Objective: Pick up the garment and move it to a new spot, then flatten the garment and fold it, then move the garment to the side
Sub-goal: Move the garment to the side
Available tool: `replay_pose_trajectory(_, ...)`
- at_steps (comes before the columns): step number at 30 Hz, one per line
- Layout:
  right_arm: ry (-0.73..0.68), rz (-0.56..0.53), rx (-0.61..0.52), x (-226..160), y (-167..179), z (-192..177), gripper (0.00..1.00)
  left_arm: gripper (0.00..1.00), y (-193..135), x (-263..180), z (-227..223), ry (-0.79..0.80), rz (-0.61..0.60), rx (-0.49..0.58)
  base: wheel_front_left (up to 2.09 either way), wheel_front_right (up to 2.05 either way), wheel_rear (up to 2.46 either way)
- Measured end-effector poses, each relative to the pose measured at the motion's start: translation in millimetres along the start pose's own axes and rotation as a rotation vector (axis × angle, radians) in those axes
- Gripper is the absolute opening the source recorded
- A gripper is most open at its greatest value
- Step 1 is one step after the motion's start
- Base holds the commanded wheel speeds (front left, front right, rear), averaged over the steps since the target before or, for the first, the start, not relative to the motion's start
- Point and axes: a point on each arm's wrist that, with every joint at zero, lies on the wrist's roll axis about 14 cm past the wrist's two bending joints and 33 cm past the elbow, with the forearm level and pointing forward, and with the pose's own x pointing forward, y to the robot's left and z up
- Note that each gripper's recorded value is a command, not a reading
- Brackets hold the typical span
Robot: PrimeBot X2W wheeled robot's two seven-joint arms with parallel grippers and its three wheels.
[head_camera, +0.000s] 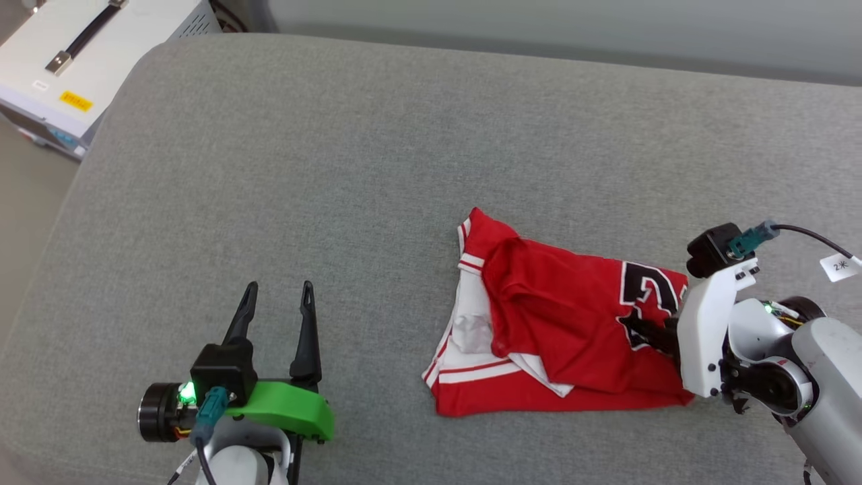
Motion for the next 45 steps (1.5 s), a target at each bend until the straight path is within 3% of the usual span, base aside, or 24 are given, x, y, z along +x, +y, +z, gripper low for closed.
replay_pose_trajectory(2,-0.048,0.005,-0.026,-7.7,4.8,10.2,0.00,1.00,0.0,-0.7,1.7,-0.006,-0.001,-0.003,0.00,0.00,0.00)
replay_pose_trajectory(3,-0.136,-0.052,-0.145,-42.7,-1.2,32.1,0.00,1.00,-12.5,-0.9,-0.3,-0.002,-0.039,-0.011,0.00,0.00,0.00)
replay_pose_trajectory(4,-0.143,-0.071,-0.165,-51.2,-5.1,33.7,0.00,1.00,-16.0,0.9,1.1,-0.007,-0.049,-0.012,0.00,0.00,0.00)
replay_pose_trajectory(12,-0.176,-0.246,-0.198,-113.0,-48.3,29.3,0.00,1.00,-44.7,20.9,12.3,-0.051,-0.127,-0.027,0.00,0.00,0.00)
replay_pose_trajectory(18,-0.169,-0.419,-0.145,-156.3,-101.8,17.8,0.00,1.00,-68.6,40.7,16.3,-0.076,-0.191,-0.031,0.00,0.00,0.00)
replay_pose_trajectory(27,-0.024,-0.721,-0.096,-210.3,-203.9,-3.0,0.00,1.00,-85.7,75.3,4.7,-0.082,-0.250,-0.016,0.00,0.00,0.00)
replay_pose_trajectory(38,0.071,-0.985,0.049,-241.8,-300.4,-17.6,0.00,1.00,-77.5,105.9,-32.2,-0.034,-0.225,0.001,0.00,0.00,0.00)
replay_pose_trajectory(45,0.075,-1.043,0.102,-230.2,-328.6,-24.8,0.00,1.00,-71.1,109.9,-50.2,0.001,-0.209,0.014,0.00,0.00,0.00)
